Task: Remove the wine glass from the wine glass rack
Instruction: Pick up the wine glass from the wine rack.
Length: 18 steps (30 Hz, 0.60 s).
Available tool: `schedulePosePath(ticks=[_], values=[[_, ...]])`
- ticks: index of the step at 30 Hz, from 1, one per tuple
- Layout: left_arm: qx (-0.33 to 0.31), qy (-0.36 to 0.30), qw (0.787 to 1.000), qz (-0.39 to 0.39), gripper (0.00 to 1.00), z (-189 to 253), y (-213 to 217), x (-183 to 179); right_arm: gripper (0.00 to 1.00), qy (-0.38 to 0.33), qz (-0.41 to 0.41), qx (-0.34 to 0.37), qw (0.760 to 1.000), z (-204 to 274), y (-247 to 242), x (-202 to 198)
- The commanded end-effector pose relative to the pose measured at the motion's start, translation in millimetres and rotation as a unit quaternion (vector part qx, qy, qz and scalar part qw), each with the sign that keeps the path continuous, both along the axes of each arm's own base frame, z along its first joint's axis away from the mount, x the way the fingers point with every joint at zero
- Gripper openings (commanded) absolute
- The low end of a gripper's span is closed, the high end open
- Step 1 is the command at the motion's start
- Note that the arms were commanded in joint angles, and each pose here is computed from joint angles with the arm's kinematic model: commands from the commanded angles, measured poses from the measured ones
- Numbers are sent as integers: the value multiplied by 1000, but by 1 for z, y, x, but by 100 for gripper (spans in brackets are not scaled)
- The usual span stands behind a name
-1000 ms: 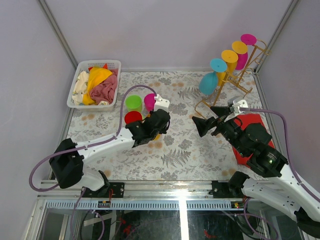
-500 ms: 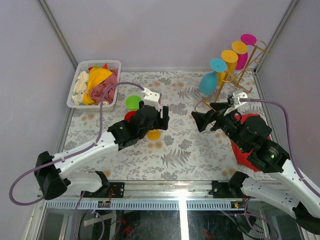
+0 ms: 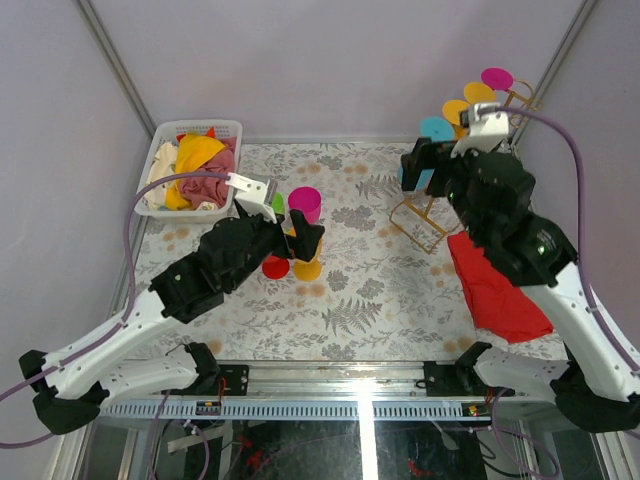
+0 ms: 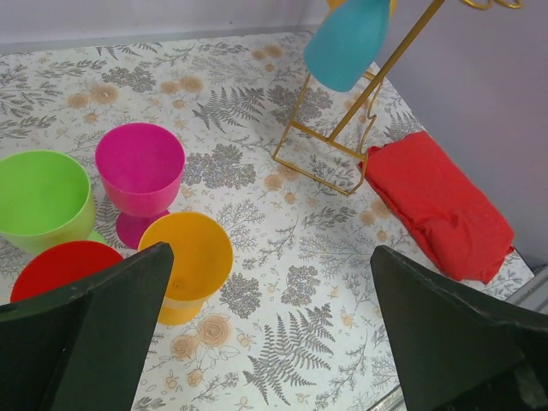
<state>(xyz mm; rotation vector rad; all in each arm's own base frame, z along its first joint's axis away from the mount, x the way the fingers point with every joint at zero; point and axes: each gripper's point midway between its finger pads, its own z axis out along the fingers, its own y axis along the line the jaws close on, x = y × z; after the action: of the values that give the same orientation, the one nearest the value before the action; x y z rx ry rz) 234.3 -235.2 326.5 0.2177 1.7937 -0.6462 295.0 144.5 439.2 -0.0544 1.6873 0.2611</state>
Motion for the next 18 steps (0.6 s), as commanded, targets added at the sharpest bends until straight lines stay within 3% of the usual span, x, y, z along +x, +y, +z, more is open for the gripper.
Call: schedulePosePath(ticks=[1,6,10,18], values=[[-8,1,1000,14,100,15,17,-7,93,30,-22,38,999,11,-30,28],[6,26,999,23,100,7,30,-16,88,82,-9,113,990,-1,-49,61],[25,49,998,35,100,-9,37,-17,78,104,7,172,980,-14,-63,85],[6,69,997,23,100,-17,33,-25,66,116,-1,198,973,-27,-73,117]])
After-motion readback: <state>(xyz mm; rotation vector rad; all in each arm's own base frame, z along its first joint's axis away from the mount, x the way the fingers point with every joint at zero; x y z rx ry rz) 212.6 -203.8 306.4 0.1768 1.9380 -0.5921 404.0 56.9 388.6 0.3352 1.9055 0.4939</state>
